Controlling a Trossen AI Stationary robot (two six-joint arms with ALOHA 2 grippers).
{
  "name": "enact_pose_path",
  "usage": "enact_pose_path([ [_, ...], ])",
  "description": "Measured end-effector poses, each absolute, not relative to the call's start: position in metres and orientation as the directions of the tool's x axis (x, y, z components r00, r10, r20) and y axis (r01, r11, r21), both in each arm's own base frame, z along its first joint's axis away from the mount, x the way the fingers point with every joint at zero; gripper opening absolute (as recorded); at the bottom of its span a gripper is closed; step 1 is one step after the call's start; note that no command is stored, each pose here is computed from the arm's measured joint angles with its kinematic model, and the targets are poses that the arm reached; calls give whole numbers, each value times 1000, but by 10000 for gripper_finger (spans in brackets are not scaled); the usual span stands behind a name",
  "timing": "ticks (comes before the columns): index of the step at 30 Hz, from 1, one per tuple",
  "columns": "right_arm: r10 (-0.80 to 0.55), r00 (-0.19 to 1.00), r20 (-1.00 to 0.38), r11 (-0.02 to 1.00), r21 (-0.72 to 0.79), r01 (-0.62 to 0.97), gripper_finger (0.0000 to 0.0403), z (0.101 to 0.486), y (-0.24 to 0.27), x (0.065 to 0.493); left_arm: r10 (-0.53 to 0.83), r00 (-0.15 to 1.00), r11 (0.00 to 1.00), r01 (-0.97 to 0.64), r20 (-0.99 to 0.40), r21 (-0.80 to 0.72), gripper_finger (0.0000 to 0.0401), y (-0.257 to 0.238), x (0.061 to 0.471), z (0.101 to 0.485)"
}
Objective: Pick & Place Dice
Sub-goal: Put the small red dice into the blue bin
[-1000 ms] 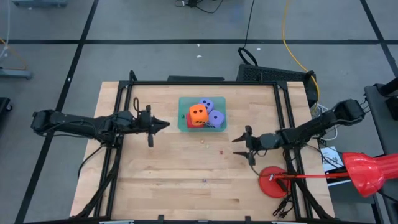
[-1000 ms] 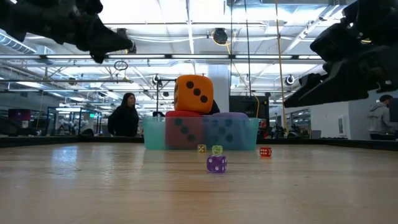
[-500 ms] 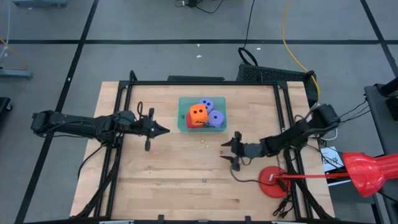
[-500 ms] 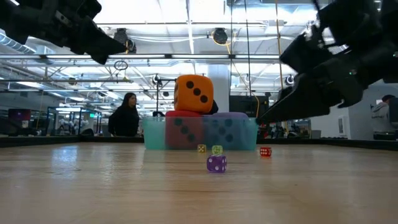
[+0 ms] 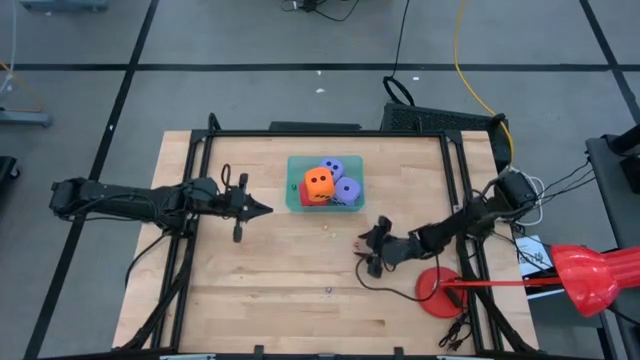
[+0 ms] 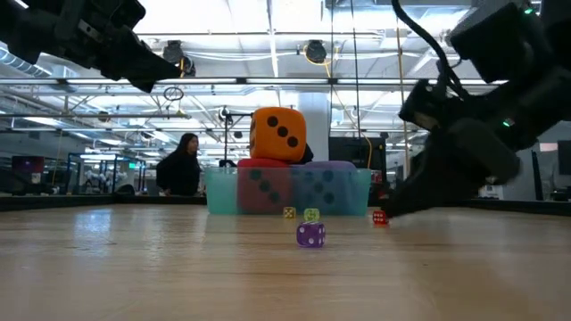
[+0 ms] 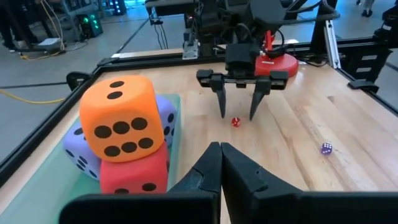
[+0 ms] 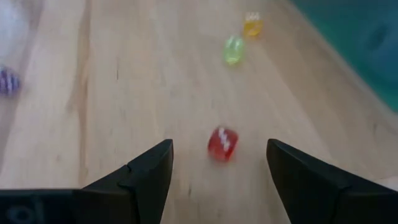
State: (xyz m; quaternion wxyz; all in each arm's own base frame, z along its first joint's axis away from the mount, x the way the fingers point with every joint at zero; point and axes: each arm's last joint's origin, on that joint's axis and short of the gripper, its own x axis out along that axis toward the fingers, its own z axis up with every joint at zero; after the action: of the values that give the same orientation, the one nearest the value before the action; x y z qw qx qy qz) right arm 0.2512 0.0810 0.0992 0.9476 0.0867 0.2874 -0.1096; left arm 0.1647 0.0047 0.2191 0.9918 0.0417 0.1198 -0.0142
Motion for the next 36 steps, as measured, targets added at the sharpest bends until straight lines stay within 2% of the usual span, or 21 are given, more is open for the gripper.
enact_pose_path([
  [3, -153, 791, -592, 970, 65, 236, 251, 95, 86, 247, -16, 971, 996, 37, -239, 85, 5, 5, 165, 219],
  [7, -192, 784, -591, 967, 22, 254, 251, 93, 88, 244, -16, 971, 994, 40, -238, 98, 24, 5, 165, 219],
  [16, -212, 787, -579, 960, 27, 278, 251, 94, 88, 244, -15, 976, 995, 37, -219, 96, 37, 5, 165, 221],
  [36, -216, 804, -554, 911, 182, 371, 251, 97, 86, 247, -14, 981, 996, 32, -192, 87, 37, 5, 166, 224],
])
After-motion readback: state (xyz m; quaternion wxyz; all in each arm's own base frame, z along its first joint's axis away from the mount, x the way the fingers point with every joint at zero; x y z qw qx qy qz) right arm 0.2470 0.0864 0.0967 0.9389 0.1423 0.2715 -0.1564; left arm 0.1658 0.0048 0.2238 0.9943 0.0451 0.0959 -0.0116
